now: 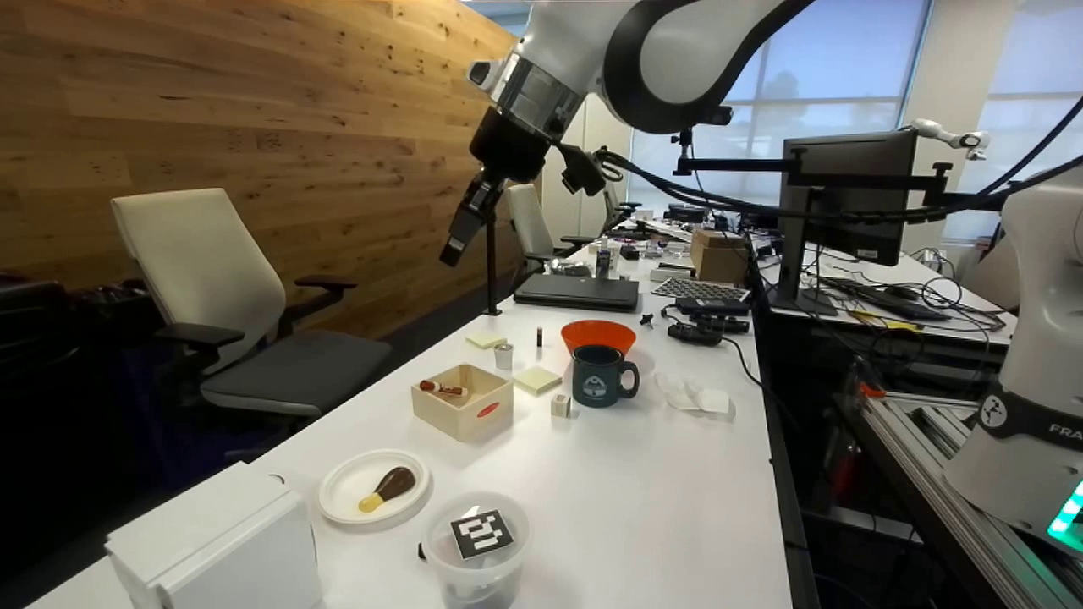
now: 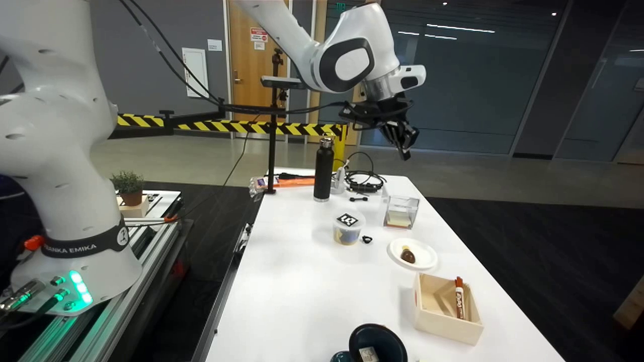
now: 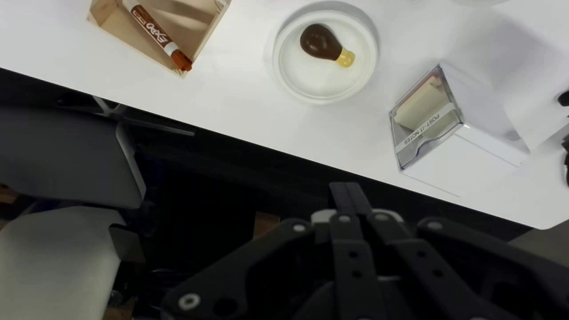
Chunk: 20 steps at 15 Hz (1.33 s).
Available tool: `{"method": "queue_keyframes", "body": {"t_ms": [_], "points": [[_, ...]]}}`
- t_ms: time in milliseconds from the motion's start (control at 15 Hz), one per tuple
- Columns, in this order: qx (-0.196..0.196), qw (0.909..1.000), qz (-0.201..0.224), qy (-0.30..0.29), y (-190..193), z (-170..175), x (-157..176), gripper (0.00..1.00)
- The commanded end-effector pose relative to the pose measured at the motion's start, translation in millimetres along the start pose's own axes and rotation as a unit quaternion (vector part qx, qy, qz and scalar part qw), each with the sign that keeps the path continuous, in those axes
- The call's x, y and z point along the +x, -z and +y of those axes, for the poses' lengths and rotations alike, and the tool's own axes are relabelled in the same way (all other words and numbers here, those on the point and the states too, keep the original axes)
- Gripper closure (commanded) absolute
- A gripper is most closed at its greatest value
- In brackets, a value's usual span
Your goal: Put the lid on the clear bowl.
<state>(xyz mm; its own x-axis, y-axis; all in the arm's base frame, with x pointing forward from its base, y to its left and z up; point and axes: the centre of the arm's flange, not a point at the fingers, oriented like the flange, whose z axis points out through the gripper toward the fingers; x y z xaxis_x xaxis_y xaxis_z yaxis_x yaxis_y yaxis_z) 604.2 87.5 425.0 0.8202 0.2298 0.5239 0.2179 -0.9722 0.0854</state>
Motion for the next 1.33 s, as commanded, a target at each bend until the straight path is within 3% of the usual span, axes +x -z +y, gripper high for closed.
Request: {"method": "queue_keyframes", "body": {"t_ms": [0,533,600,667,867,1267], "points": [[-0.006,0.9996,0.019,-0.019,25,2,3,1.00],[-0.006,0.9992,0.030,-0.027,33,13,8,1.00],[0.002,0.9993,0.026,-0.028,32,12,7,0.76],[-0.008,0.9995,0.024,-0.017,25,12,9,0.98],[-0.007,0.9995,0.024,-0.017,24,10,9,0.77],[-0.007,0.9995,0.024,-0.017,24,10,9,0.75]]}}
